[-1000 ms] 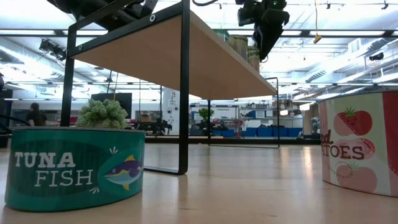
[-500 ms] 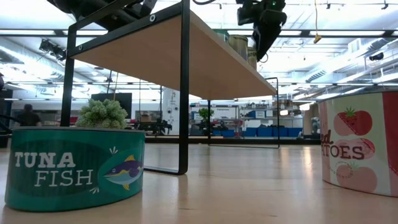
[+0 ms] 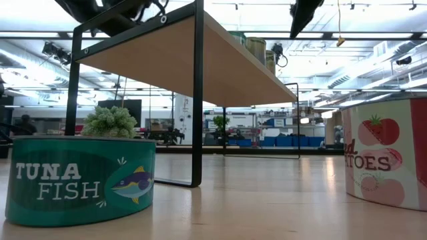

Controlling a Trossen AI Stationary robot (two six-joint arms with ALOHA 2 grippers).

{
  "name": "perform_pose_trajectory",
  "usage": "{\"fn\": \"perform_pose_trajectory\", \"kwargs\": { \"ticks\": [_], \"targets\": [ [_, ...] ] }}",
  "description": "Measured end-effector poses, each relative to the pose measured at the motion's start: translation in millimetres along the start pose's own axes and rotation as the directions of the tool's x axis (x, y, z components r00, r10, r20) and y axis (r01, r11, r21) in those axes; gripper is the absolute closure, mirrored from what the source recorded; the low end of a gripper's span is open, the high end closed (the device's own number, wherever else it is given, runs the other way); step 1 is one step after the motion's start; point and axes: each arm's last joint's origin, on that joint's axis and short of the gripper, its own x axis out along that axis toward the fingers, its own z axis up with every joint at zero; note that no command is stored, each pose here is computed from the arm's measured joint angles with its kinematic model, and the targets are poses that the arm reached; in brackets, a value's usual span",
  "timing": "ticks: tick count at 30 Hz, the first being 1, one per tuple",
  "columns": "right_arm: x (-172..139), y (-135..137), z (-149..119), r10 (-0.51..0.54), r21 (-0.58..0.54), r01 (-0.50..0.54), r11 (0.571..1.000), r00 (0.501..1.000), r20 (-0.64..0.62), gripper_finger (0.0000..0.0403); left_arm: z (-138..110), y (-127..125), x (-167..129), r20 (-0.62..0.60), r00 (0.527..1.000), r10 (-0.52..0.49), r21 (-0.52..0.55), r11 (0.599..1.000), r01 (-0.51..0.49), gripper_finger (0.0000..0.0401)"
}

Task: Pick and place cans onto a shelf
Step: Adjust the cans on the shelf

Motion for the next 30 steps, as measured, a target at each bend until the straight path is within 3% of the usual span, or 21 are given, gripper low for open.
{"fn": "perform_pose_trajectory", "kwargs": {
  "ticks": [10,30],
  "targets": [
    [-21.9,17.8,-9.4,0.016,0.048,-0.019,0.999,0.998,0.068,0.0140,-3.4,-2.9,11.9,0.010,1.000,-0.020,0.000,1.000,0.020,0.0268],
    [-24.9,35.9,-8.7,-0.013,0.024,0.011,1.000,0.997,0.083,0.0140,-4.2,-18.9,8.8,0.053,0.995,-0.079,0.012,0.997,0.078,0.0268]
  ]
}}
